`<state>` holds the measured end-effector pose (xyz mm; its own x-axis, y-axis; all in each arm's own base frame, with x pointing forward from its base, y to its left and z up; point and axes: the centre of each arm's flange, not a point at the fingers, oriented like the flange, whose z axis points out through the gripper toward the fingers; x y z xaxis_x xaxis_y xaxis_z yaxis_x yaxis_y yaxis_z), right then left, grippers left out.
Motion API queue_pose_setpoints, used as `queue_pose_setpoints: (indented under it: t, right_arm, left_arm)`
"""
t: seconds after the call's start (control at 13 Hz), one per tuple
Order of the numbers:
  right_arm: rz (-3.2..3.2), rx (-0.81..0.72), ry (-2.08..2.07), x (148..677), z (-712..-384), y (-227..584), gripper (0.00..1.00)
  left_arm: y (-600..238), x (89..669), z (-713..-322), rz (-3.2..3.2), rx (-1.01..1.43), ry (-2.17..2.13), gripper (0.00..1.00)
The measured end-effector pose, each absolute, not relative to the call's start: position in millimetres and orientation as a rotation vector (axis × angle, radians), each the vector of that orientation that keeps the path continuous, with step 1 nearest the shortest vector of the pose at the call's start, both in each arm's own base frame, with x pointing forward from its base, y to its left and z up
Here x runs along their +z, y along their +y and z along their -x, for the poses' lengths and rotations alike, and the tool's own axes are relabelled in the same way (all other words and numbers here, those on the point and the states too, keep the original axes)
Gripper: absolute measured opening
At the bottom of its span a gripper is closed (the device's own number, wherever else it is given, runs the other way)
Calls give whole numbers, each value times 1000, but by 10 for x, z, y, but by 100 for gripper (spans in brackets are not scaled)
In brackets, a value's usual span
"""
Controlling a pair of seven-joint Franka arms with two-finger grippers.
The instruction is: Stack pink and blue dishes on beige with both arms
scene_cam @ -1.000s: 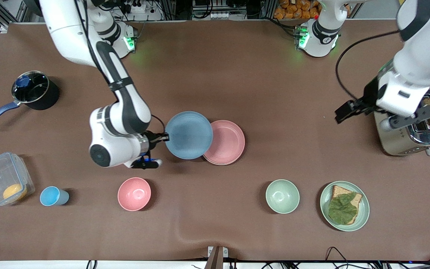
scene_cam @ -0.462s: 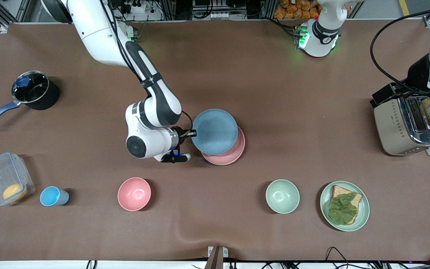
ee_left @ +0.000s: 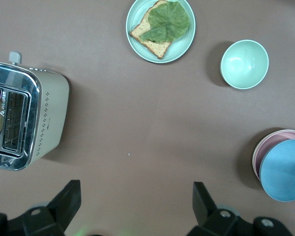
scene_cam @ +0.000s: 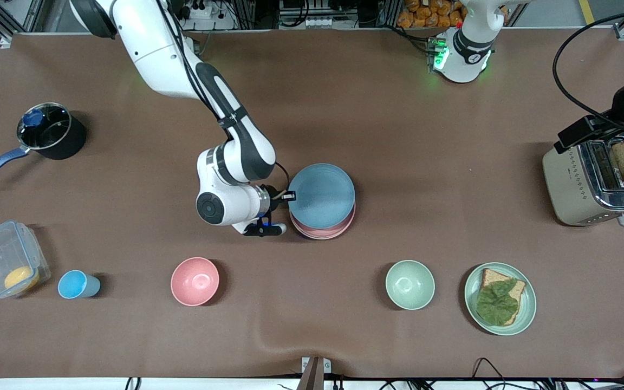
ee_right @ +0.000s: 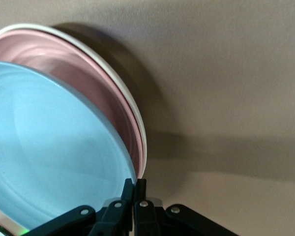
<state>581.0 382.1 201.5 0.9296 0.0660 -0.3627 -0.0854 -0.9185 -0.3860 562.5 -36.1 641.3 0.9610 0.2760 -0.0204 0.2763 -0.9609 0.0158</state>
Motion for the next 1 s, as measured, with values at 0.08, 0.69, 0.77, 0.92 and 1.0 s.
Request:
queue_pose_setpoints:
  t: [0.08, 0.69, 0.77, 0.92, 1.0]
  right_arm:
    - [2684, 517, 17, 1999, -5822, 3827, 3]
    - [2668, 469, -4, 2163, -5951, 3925, 56]
    - [2664, 479, -6, 2239, -5999, 3883, 68]
    - [2649, 537, 16, 2347, -6141, 3620, 90]
    - [2638, 576, 40, 2393, -6241, 3395, 100]
  left_arm:
    - [-348, 6413, -5626, -3092, -28, 439, 100]
    - [-369, 6443, -5621, -3092, -18, 431, 100]
    - [-385, 6441, -5620, -3093, -20, 427, 100]
    - [-427, 6426, -5620, -3095, -27, 415, 100]
    - [-449, 6413, -5624, -3096, -31, 409, 100]
